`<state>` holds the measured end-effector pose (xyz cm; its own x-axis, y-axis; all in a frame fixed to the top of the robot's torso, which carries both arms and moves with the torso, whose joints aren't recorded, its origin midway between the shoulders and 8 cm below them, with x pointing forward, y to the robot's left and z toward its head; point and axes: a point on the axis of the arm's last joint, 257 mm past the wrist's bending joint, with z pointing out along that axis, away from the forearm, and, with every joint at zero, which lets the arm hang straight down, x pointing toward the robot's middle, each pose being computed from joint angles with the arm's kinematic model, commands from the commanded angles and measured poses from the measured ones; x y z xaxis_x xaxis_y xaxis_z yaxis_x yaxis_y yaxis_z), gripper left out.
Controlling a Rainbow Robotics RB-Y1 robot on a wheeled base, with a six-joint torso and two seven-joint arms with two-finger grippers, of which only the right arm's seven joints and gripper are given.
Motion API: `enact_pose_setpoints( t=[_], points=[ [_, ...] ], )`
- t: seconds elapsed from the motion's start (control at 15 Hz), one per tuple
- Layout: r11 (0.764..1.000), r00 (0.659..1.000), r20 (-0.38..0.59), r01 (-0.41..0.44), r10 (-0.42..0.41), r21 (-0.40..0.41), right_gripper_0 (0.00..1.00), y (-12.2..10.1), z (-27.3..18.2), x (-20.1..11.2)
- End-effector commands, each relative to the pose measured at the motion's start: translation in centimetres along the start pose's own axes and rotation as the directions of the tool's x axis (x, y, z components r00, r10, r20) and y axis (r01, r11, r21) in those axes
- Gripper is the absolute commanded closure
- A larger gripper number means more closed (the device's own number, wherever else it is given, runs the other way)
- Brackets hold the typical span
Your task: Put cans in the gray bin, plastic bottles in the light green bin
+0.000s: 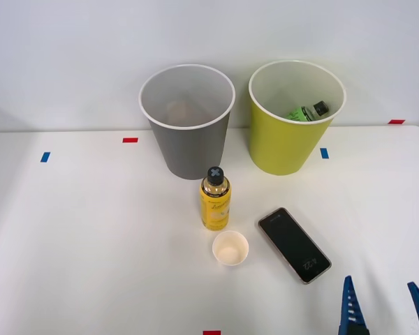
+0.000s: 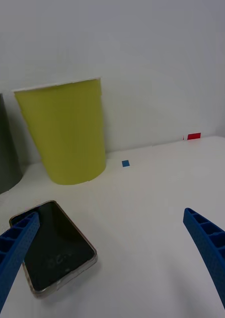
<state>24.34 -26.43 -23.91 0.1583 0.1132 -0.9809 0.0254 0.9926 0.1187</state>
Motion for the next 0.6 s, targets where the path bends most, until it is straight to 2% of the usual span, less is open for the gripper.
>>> enact_pose_setpoints(
  t=[0.07, 0.33, 0.6],
  points=[
    [0.993, 0.993, -0.032, 0.114, -0.114, -0.018, 0.00, 0.6, -2.4, 0.9],
    [0.995, 0.995, -0.051, 0.083, -0.086, -0.051, 0.00, 2.4, -5.2, 2.6],
    [0.994, 0.994, -0.052, 0.092, -0.095, -0.060, 0.00, 2.7, -7.6, 3.9]
  ],
)
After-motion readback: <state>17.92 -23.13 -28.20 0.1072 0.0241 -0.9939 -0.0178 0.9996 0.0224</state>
